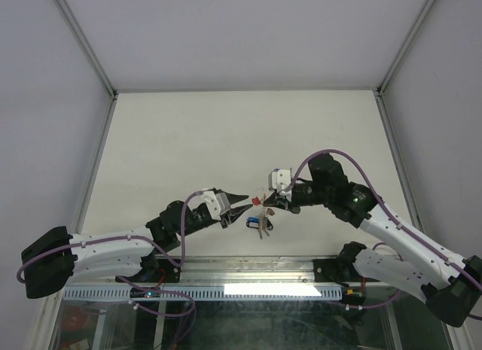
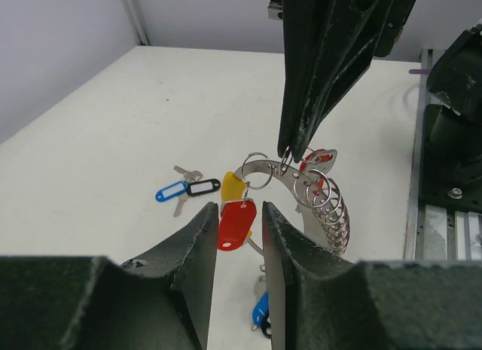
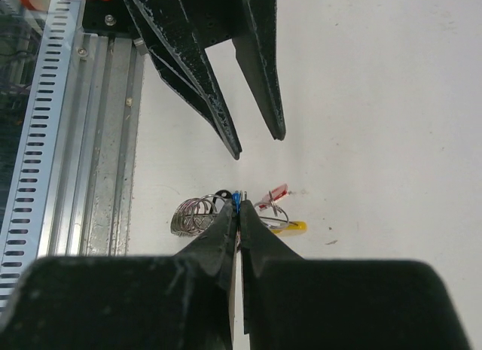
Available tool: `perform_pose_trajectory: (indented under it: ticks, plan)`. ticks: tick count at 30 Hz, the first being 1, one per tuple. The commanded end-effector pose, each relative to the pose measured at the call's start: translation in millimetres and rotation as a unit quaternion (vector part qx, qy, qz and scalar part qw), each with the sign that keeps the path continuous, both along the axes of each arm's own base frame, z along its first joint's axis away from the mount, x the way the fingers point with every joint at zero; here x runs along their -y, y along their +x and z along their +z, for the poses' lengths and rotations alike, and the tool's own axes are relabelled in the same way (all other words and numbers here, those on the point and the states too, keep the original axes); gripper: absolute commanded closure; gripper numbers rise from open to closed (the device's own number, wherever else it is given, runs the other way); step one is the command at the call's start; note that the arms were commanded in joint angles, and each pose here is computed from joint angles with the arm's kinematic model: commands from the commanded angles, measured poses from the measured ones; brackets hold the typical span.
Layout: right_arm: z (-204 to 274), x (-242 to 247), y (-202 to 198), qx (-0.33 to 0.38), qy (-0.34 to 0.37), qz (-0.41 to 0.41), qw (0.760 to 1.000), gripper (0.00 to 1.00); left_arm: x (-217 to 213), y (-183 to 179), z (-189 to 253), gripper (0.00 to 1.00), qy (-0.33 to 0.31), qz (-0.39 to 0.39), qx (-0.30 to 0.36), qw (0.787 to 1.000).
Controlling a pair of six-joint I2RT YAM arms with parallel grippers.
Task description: Put the keys on the keyring
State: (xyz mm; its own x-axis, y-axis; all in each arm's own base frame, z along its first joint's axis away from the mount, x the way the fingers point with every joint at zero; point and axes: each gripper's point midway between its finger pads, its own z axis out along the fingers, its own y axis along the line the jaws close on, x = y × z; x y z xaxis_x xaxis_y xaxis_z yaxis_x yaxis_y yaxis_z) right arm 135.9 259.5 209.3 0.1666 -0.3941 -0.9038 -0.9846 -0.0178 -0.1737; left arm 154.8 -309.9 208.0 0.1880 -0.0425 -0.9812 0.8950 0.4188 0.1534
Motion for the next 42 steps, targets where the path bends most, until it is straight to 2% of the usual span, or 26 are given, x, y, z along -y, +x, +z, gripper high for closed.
perform_pose_trajectory:
  ticks: [1,5,8,13,20,22,25,27,42]
  plan:
    - [19,1,-4,0.009,0.008,0.012,1.0,1.0,8,-8,9,0.7,-0.03,-0.023,-0.049,0.998]
    - [15,2,-10,0.008,0.003,0.028,1.0,1.0,6,-19,10,0.67,-0.047,-0.051,-0.027,0.997]
    - [14,1,-10,0.01,-0.003,0.037,0.999,1.0,10,-27,6,0.66,-0.03,-0.079,0.003,0.996]
    - [9,0,-8,0.011,-0.028,0.054,0.998,1.0,15,-26,5,0.63,-0.026,-0.085,0.009,0.996]
    - [11,-6,-3,0.014,-0.032,0.064,0.997,1.0,18,-25,-3,0.66,-0.009,-0.09,0.055,0.994]
    - [11,-8,-3,0.016,-0.035,0.067,0.997,1.0,20,-26,-3,0.7,-0.006,-0.096,0.064,0.993]
    - [12,-9,-4,0.021,-0.035,0.072,0.997,1.0,22,-27,-3,0.77,-0.005,-0.101,0.068,0.993]
    - [13,-10,-5,0.027,-0.036,0.075,0.996,1.0,24,-27,-5,0.79,-0.001,-0.103,0.067,0.992]
    - [7,-16,-13,0.054,-0.072,0.092,0.992,1.0,32,-30,-10,0.73,0.016,-0.122,0.059,0.991]
